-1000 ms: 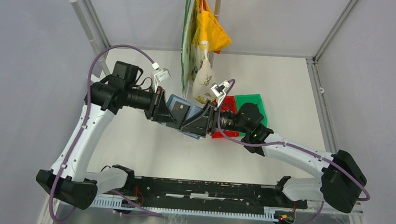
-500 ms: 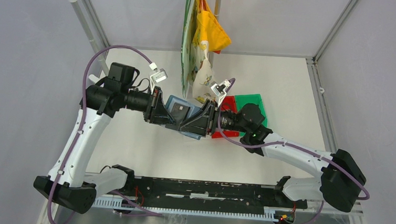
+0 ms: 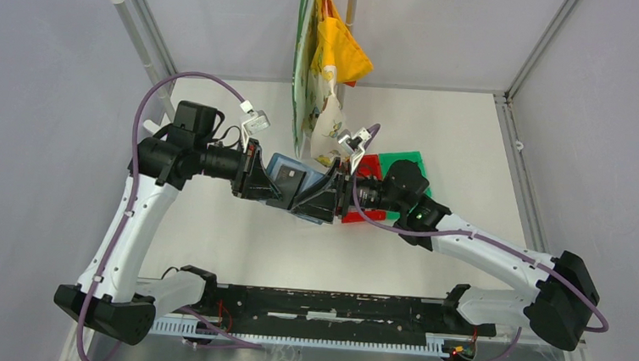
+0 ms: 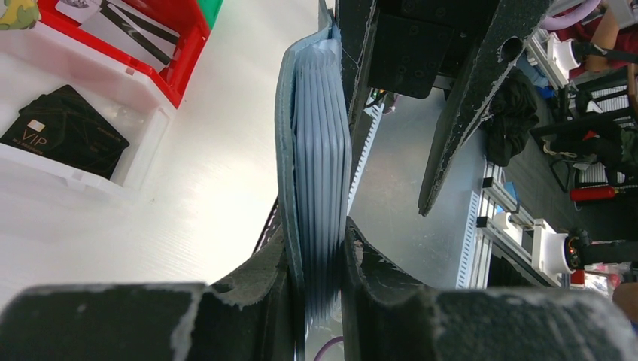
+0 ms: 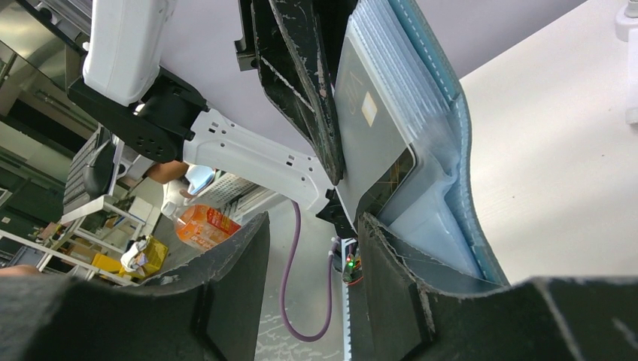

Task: Take the credit cards out of the card holder
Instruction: Remove the credit card from the card holder.

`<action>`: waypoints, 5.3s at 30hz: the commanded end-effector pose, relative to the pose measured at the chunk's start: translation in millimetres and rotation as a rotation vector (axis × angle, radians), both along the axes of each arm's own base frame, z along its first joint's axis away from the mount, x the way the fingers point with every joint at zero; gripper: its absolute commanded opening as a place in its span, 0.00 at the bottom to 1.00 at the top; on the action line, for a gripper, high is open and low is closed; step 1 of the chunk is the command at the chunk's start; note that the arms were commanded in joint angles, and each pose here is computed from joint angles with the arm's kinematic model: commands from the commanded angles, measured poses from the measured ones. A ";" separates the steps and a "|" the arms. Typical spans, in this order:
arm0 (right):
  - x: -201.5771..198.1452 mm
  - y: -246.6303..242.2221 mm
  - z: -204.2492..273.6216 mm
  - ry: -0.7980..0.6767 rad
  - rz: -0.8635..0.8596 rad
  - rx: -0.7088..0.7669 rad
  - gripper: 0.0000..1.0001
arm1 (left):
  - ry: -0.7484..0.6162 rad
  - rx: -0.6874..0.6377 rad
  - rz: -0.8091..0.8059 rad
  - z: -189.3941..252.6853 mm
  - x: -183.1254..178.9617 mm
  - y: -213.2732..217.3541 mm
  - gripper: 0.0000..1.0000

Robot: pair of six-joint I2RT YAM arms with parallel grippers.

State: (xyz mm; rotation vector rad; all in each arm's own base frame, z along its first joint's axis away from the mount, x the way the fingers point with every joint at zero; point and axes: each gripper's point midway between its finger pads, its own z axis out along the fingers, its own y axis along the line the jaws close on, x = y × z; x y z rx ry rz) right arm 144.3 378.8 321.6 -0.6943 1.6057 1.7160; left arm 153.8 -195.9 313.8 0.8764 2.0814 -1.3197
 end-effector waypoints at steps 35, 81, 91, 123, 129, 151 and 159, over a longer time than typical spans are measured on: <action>24.6 12.7 35.9 0.032 -0.081 0.161 0.13 | -0.023 -0.246 -0.231 42.9 -50.3 -10.3 0.33; 14.8 -1.4 37.7 -0.037 -0.126 0.193 0.42 | -0.045 -0.267 -0.239 63.0 -50.7 -11.2 0.17; 43.6 -7.1 22.5 0.009 -0.304 0.111 0.46 | -0.061 -0.280 -0.247 71.8 -55.5 -10.3 0.17; 35.0 -25.2 48.4 -0.018 -0.408 0.217 0.00 | -0.073 -0.263 -0.213 72.1 -44.6 -12.4 0.28; 28.3 -29.0 37.6 -0.013 -0.386 0.217 0.00 | -0.061 -0.272 -0.217 74.4 -45.1 -12.9 0.28; 25.1 -8.5 30.7 0.017 -0.303 0.179 0.48 | -0.062 -0.278 -0.221 76.3 -47.8 -12.6 0.28; 27.2 6.4 17.1 0.052 -0.290 0.111 0.49 | -0.058 -0.286 -0.224 78.3 -46.9 -13.2 0.23</action>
